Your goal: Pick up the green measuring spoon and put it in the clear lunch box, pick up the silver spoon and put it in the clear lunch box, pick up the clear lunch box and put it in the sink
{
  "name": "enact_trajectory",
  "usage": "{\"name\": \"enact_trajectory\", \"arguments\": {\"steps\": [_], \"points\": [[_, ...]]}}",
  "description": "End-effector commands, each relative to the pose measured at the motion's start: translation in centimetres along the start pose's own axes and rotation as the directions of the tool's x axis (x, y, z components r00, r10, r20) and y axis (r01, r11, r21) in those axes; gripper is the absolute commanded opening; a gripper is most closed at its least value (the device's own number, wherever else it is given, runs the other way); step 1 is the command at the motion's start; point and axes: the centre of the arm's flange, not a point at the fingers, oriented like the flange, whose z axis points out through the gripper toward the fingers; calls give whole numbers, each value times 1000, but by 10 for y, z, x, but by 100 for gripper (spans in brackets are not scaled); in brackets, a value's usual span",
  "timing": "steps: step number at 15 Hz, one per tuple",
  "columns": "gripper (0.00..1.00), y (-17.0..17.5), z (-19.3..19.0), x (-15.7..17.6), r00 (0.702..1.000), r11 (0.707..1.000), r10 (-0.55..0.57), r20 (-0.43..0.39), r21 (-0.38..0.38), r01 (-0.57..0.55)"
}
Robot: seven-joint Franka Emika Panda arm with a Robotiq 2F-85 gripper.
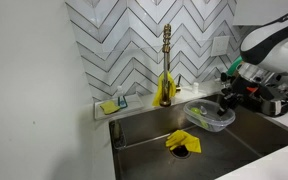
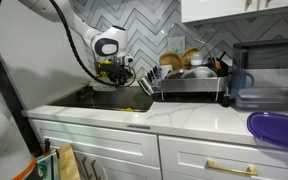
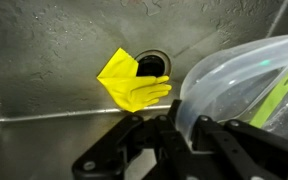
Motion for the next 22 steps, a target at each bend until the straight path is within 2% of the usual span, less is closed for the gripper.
{"name": "enact_trajectory", "arguments": {"steps": [1,4,6,7,14,15,16,20,21,22], "points": [[2,2,25,14,999,998,43,-16,42,-42],[2,4,45,18,996,995,90,-7,45,-90],[2,8,58,17,996,995,94,8,14,-94],[2,16,65,15,995,995,103,2,16,-103],[2,53,114,21,986,984,149,-73,-93,-155],[2,55,118,21,987,985,145,-70,-89,-151],[7,49,106,13,988,987,135,-68,-79,-140],[7,56,116,16,989,987,136,-66,-79,-141],[2,55,116,17,989,987,135,-67,-79,-140],[2,58,123,22,989,987,144,-45,-72,-147]]}}
